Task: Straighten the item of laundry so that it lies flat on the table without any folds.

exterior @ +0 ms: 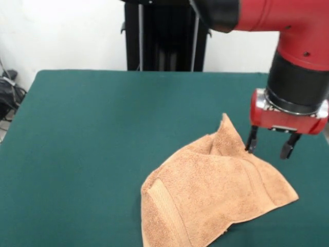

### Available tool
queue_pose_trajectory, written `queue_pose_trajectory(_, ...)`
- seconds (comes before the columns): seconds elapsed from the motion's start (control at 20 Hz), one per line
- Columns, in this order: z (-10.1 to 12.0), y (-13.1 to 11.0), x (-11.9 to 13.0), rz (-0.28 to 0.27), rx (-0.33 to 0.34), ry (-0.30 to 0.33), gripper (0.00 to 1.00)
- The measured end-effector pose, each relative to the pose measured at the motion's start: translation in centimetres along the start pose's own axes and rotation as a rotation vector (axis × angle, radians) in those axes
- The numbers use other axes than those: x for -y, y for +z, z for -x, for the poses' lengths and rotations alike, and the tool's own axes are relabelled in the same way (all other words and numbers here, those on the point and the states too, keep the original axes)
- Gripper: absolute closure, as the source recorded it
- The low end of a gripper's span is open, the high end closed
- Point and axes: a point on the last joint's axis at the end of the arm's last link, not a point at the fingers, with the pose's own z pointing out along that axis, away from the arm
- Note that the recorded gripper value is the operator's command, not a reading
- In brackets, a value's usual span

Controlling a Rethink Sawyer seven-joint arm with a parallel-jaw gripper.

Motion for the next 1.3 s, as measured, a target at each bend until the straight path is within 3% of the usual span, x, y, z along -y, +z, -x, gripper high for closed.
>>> queue_pose_trajectory(0.3, 1.1, 0.1, 1.1, 0.003, 0.005, 0.021, 0.0)
queue_pose_trajectory(0.6, 1.5, 0.8, 5.2, 0.021, -0.011, 0.083, 0.0)
queue_pose_trajectory(0.9, -0.7, -0.3, 9.9, 0.031, 0.009, 0.129, 0.0)
queue_pose_trajectory(1.3, -3.7, -2.9, 11.0, 0.025, 0.016, 0.127, 0.0)
